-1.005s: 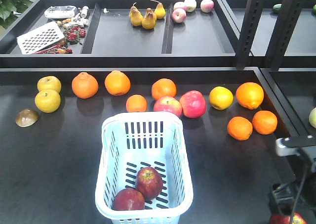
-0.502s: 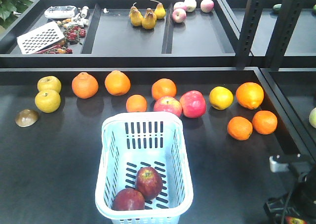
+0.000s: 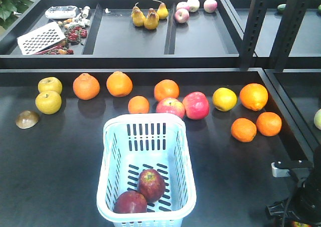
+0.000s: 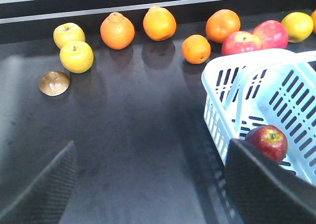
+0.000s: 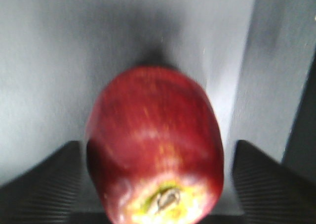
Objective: Pick three apples into basket with both arms
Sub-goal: 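Grasp the red apple nearest the robot with the right gripper, then place the third red apple into the basket and release it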
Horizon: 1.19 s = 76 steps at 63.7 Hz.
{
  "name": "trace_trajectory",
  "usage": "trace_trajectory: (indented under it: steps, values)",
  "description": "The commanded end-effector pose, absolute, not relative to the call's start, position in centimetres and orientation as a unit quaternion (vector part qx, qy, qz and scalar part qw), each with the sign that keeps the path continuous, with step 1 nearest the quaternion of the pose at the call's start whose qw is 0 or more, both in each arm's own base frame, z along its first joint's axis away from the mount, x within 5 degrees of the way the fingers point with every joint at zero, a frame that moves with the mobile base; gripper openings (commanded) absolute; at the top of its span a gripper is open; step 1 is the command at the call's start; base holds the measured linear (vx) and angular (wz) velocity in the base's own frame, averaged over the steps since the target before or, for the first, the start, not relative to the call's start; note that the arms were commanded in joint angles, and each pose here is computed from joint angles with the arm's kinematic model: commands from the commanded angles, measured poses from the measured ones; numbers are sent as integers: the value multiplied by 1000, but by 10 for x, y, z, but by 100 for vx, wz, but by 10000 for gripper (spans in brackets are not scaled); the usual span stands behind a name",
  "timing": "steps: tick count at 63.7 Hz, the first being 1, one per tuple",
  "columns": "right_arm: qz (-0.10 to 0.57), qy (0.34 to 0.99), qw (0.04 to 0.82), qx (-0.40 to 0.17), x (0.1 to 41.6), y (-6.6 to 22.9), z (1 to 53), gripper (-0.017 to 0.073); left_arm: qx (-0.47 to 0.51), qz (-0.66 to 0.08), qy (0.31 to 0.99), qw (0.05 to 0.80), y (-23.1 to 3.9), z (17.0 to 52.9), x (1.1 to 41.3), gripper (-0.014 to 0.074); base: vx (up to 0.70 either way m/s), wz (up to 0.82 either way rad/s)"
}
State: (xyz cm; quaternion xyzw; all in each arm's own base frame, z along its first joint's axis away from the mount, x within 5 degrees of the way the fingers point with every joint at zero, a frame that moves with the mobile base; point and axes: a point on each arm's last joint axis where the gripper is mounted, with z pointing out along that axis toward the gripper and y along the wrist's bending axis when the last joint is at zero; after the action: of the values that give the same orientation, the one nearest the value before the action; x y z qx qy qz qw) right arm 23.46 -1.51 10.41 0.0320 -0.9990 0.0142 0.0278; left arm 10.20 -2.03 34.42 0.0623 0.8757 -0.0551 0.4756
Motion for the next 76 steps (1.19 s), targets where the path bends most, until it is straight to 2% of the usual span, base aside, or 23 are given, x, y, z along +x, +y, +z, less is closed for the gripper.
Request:
trace_trajectory:
  steps: [1,10,15,28,33,42,52,66,76]
  values:
    - [10,-1000,7,20,240,-16,114,393,57,-62,855,512,-21,357,104,590,0,0]
    - [8,-999,32,17,246,-16,125,225,57,-62,855,512,-21,357,104,590,0,0]
    - [9,-999,28,18,249,-17,139,172,57,-62,855,512,-21,357,104,590,0,0]
    - [-14,-997,-77,3,241,-10,191,159,57,-62,855,512,-21,357,104,590,0,0]
    - [-32,-992,-123,15,231,-1,215,160,57,-62,855,512,-21,357,104,590,0,0]
    - [-77,-976,-196,60,211,30,252,162,57,-62,855,512,-21,357,104,590,0,0]
    - [-158,-942,-271,116,192,73,285,165,57,-62,855,512,-21,357,104,590,0,0]
    - [-206,-898,-313,228,194,136,309,167,57,-62,855,512,-21,357,104,590,0,0]
    - [-206,-889,-308,268,213,172,304,181,57,-62,855,512,-21,357,104,590,0,0]
